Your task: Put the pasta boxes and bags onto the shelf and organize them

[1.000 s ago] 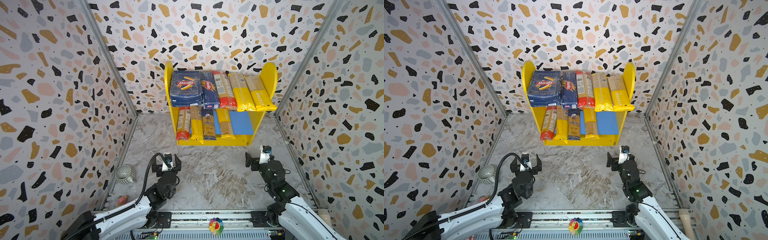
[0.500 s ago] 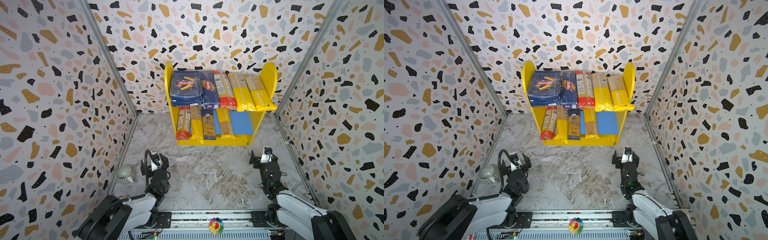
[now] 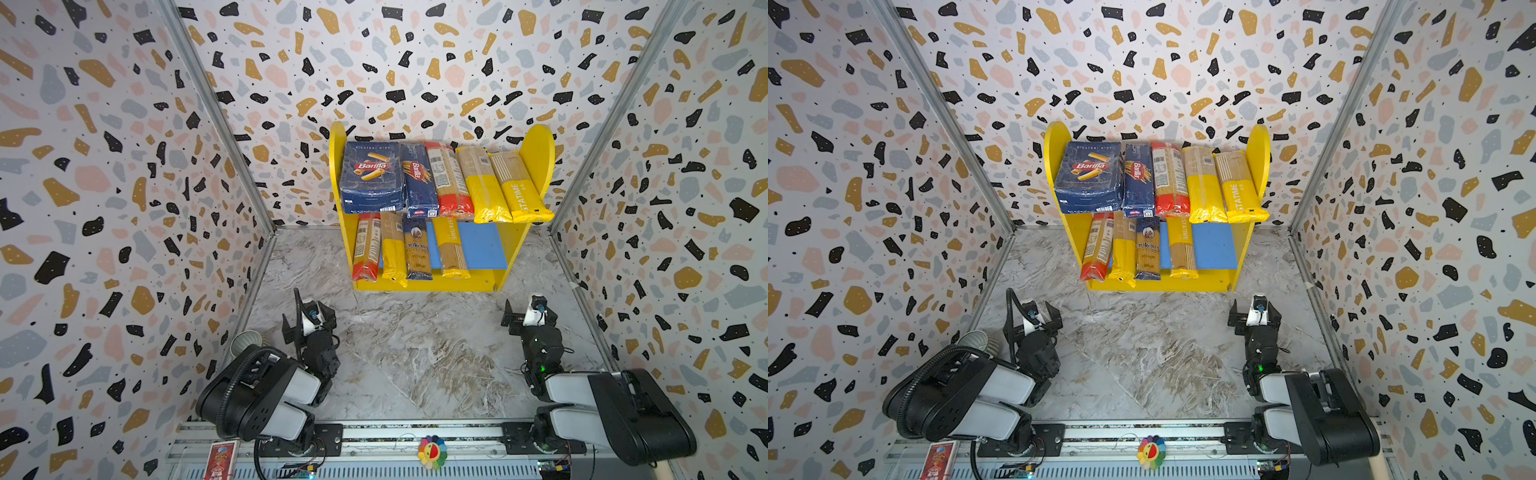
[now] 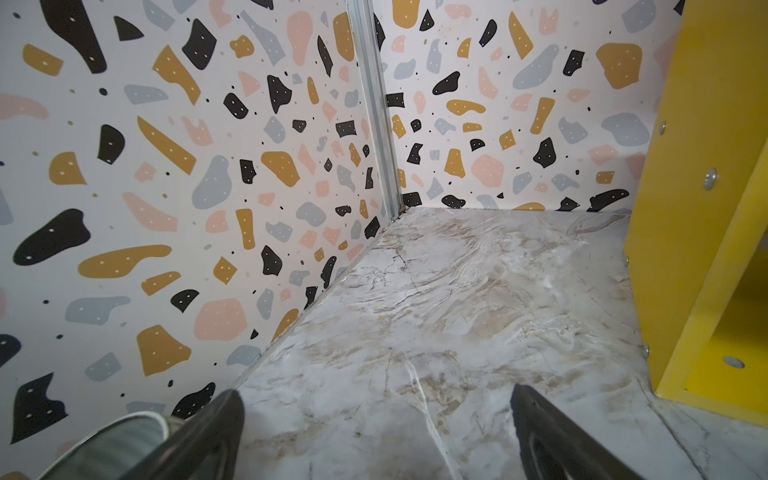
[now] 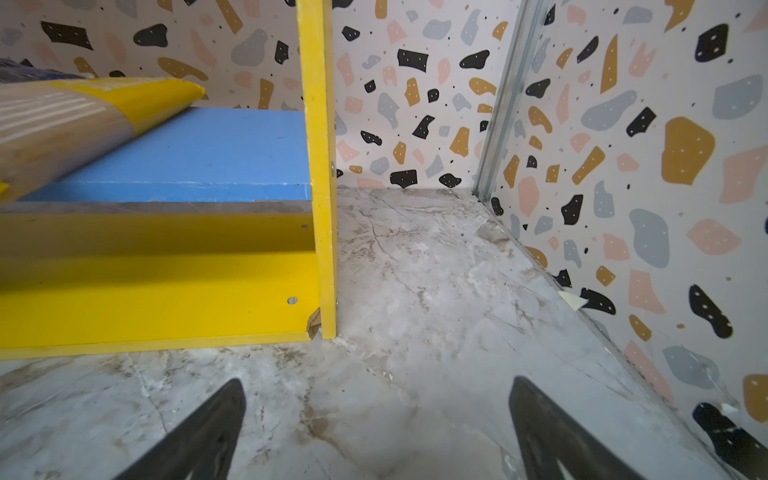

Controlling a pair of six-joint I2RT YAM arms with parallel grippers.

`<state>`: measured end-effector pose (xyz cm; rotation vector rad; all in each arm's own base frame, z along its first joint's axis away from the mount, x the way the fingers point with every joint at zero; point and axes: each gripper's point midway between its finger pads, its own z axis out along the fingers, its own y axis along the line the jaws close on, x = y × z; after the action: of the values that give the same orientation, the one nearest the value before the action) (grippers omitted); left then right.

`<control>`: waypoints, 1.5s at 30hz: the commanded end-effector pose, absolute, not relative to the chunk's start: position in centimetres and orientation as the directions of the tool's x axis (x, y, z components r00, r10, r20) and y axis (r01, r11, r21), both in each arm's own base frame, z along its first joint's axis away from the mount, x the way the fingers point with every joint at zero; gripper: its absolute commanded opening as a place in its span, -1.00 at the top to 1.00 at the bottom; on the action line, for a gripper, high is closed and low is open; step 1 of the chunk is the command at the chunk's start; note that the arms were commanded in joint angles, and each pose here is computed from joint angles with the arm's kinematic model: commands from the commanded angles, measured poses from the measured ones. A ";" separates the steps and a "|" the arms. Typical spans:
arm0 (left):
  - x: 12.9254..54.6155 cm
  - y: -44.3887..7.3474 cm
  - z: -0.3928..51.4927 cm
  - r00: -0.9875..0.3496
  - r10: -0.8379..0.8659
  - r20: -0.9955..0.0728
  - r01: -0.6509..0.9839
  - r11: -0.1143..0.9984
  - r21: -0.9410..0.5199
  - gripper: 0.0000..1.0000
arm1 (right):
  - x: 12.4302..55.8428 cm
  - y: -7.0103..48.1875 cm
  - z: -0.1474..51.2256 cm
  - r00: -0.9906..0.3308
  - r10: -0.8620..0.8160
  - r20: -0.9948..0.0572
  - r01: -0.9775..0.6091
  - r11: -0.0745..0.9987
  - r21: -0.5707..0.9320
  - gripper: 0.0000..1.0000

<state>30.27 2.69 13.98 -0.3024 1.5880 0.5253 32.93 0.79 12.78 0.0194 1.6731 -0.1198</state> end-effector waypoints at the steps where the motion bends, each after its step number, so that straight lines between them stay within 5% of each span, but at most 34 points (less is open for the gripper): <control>1: 31.3 2.2 15.7 -0.012 0.085 -0.996 -0.455 0.887 0.081 -0.99 | 34.6 1.1 14.1 -0.020 -0.073 -0.997 0.059 0.996 -0.074 -0.98; 12: 34.8 3.4 13.7 -0.086 0.013 -0.996 -0.406 0.913 0.047 -0.99 | 36.9 1.5 12.2 -0.151 -0.067 -0.986 -0.006 0.998 -0.067 -0.98; 45: 35.8 0.8 13.6 -0.111 0.059 -0.992 -0.216 0.973 0.083 -0.99 | 36.7 3.5 12.3 -0.130 -0.100 -0.986 -0.154 0.985 -0.079 -0.98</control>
<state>35.49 0.81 12.10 -0.1229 1.7152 0.2432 36.21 3.33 11.01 -0.1790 1.7442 0.0412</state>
